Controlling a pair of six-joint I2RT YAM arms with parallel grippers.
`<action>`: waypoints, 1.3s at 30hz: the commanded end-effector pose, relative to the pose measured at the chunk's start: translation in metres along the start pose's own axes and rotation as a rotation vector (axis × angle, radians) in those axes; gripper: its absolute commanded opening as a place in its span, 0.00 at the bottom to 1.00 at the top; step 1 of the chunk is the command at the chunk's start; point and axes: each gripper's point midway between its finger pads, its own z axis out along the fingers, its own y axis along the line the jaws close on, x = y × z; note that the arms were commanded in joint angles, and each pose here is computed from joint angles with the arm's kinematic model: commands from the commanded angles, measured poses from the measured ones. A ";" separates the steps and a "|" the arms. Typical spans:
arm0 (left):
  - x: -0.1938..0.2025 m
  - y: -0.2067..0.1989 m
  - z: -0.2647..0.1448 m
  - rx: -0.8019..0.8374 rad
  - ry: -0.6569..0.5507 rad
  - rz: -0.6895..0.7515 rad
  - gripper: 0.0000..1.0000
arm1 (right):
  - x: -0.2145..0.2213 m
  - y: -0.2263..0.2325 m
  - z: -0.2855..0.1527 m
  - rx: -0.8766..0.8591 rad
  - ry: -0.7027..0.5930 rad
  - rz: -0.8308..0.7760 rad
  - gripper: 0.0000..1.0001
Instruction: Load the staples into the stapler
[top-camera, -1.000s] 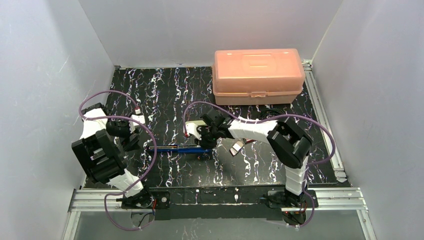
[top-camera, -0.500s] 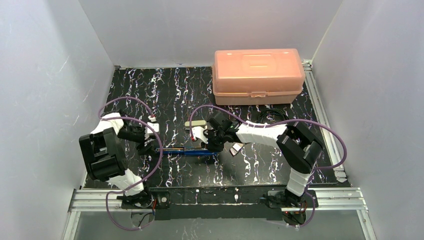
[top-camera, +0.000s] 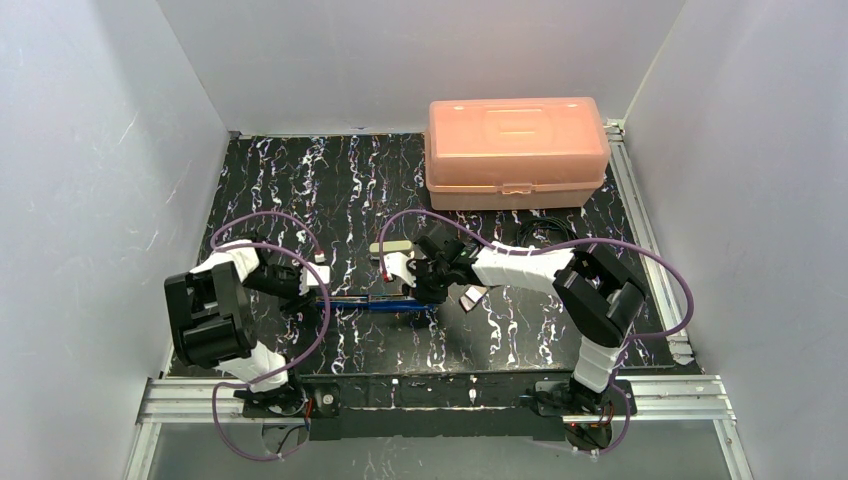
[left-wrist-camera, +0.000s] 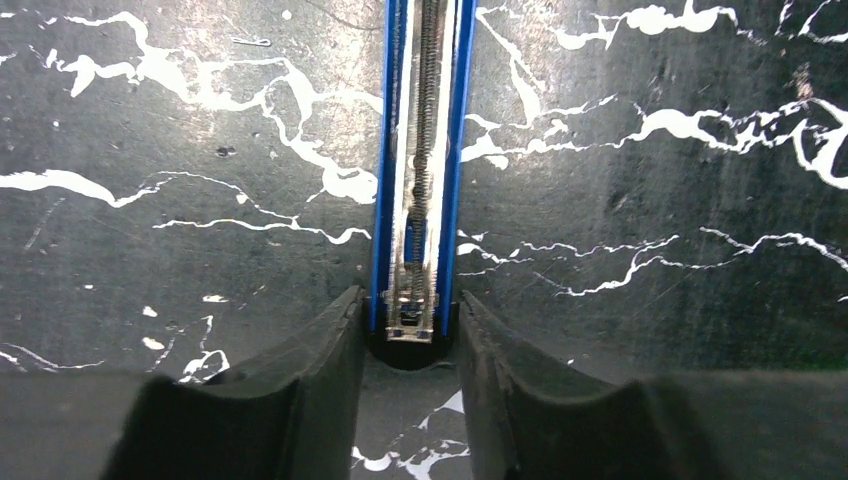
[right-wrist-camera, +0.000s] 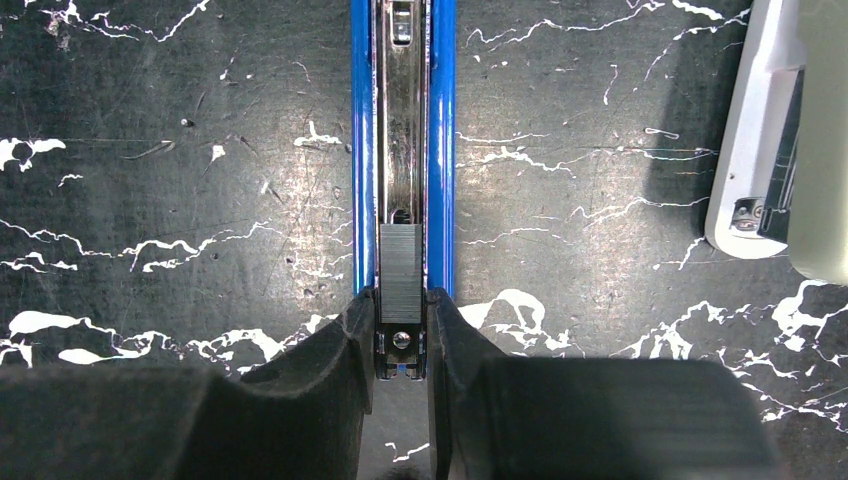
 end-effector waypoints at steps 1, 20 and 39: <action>0.003 0.008 -0.002 -0.050 0.031 0.030 0.27 | -0.002 -0.001 -0.001 0.016 -0.017 0.014 0.01; -0.128 0.004 -0.029 -0.099 -0.299 -0.109 0.00 | -0.005 -0.018 -0.004 0.061 -0.140 0.122 0.04; -0.192 -0.013 -0.001 0.094 -0.331 -0.084 0.00 | 0.003 -0.026 -0.001 0.048 -0.188 0.155 0.08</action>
